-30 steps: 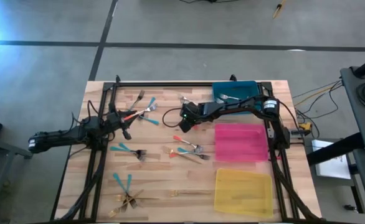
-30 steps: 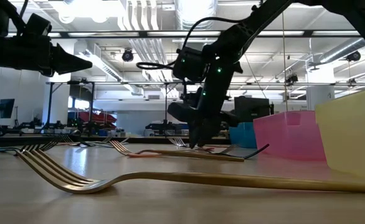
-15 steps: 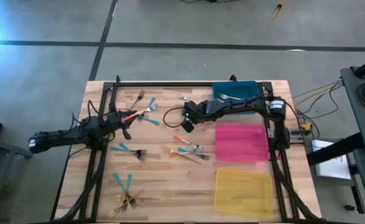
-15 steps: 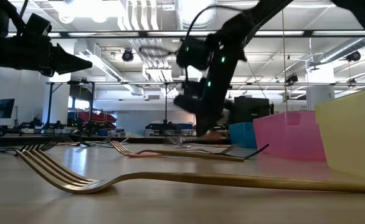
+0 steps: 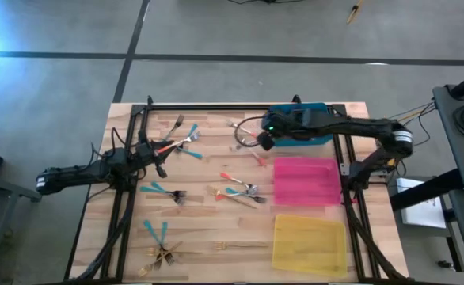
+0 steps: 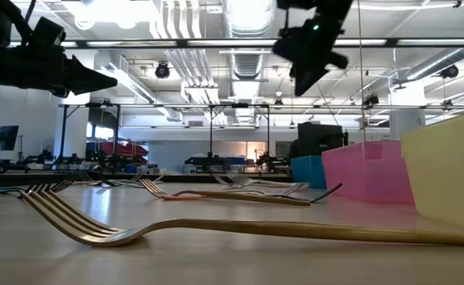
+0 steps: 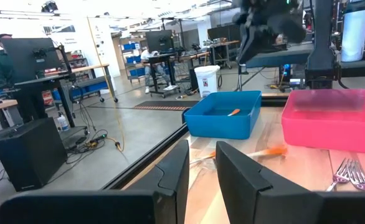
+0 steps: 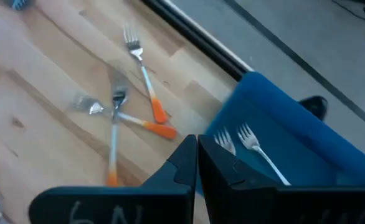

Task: Sort silverware by color (type)
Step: Put the orange fork into the blue bin

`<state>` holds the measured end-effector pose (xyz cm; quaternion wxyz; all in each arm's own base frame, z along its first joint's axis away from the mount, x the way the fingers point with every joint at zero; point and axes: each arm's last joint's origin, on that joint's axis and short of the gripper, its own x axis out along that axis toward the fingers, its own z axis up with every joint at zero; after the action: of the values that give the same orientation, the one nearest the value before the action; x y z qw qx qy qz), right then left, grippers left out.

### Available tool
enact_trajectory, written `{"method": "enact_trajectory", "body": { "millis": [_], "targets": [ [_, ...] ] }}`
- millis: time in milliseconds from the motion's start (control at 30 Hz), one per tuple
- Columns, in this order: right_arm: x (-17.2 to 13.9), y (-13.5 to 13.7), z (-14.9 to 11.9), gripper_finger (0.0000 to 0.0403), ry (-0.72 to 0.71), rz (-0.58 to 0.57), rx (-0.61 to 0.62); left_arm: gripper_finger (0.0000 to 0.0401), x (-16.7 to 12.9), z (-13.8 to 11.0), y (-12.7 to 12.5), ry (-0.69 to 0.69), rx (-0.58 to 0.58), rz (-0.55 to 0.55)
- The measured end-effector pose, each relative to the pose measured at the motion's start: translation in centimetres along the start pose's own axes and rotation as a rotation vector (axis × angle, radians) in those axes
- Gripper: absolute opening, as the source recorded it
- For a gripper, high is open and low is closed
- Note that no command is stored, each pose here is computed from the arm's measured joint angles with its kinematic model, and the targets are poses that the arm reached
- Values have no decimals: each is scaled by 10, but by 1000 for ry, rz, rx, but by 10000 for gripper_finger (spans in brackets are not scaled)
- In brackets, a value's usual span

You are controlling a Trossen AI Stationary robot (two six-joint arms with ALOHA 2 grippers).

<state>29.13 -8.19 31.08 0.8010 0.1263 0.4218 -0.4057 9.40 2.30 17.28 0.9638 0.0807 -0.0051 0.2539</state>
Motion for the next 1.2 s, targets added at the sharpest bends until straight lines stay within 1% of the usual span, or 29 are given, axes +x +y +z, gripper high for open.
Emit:
{"method": "enact_trajectory", "body": {
  "millis": [133,267,367,500,700,767,833,1000,1200],
  "targets": [
    [-10,-4,-1,8,-8,40,15,64,0,0,0,0,0,0],
    [3,6,-2,11,44,107,-1,64,0,0,0,0,0,0],
    [22,16,-4,23,96,123,-46,64,0,0,0,0,0,0],
    [50,23,-3,59,154,155,-85,64,0,0,0,0,0,0],
    [96,26,-2,125,250,159,-55,64,0,0,0,0,0,0],
    [115,28,-5,141,296,164,-24,64,0,0,0,0,0,0],
    [133,31,-11,152,344,145,11,64,0,0,0,0,0,0],
    [167,33,-18,154,405,106,27,64,0,0,0,0,0,0],
    [186,39,-9,137,407,99,42,64,0,0,0,0,0,0]
  ]
}}
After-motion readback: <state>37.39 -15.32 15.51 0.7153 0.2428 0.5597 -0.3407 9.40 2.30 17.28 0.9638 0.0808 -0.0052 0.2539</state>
